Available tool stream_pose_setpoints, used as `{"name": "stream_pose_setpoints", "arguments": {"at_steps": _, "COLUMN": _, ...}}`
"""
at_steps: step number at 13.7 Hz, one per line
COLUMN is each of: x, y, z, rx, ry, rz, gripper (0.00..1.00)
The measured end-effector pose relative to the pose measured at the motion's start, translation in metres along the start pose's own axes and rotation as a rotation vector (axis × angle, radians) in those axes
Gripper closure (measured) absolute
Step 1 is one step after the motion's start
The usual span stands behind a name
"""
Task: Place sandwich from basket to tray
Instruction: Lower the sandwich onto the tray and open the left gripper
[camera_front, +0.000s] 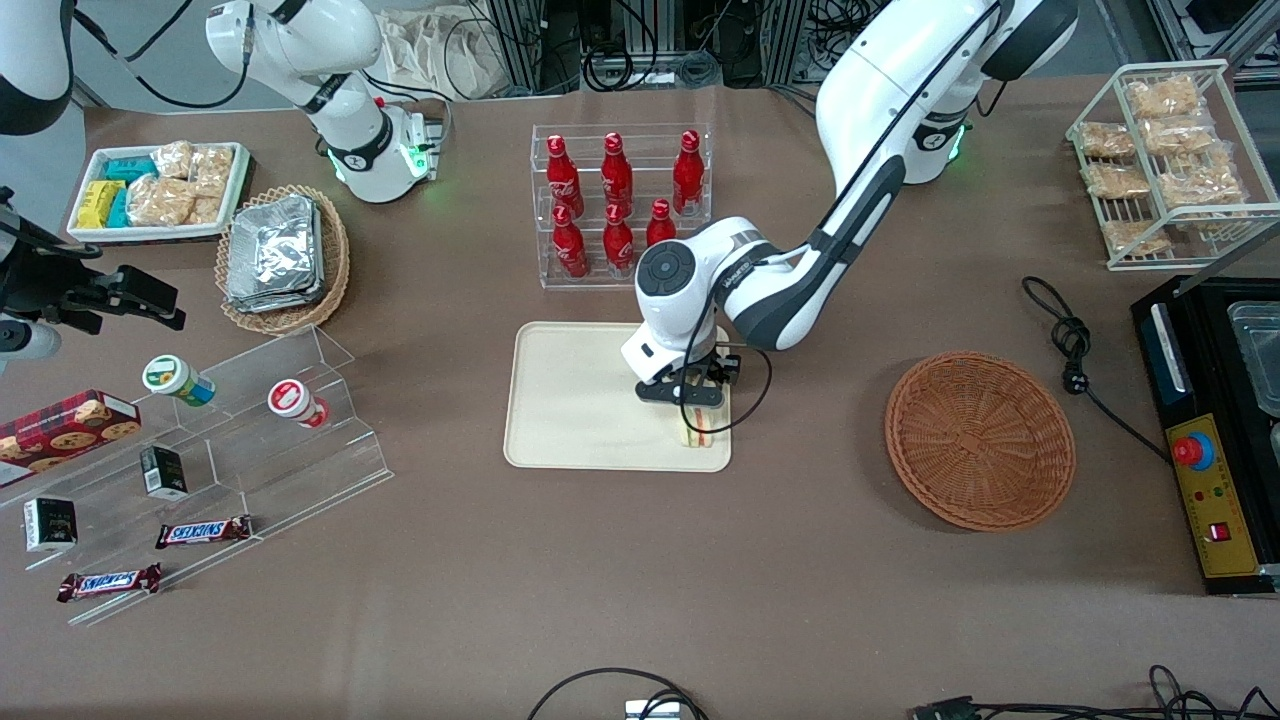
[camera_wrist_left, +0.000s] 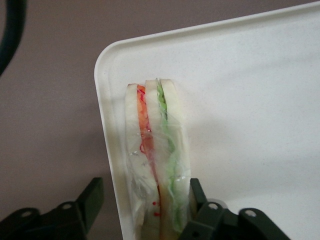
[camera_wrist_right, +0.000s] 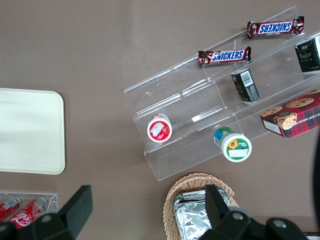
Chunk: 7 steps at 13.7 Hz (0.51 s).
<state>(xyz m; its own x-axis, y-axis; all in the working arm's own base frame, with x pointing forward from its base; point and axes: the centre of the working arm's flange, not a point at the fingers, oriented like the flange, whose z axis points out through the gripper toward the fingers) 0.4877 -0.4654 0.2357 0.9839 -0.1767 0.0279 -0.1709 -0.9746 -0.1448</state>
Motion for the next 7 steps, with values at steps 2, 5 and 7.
{"name": "stream_pose_setpoints", "arguments": {"at_steps": 2, "x": 0.005, "y": -0.001, "z": -0.012, "rx": -0.013, "ry": 0.022, "rz": -0.007, "gripper": 0.01}}
{"name": "stream_pose_setpoints", "arguments": {"at_steps": 5, "x": 0.023, "y": -0.018, "z": -0.059, "rx": -0.040, "ry": 0.090, "rz": -0.054, "gripper": 0.00}}
{"name": "stream_pose_setpoints", "arguments": {"at_steps": 7, "x": 0.037, "y": -0.048, "z": -0.099, "rx": -0.090, "ry": 0.102, "rz": -0.118, "gripper": 0.00}}
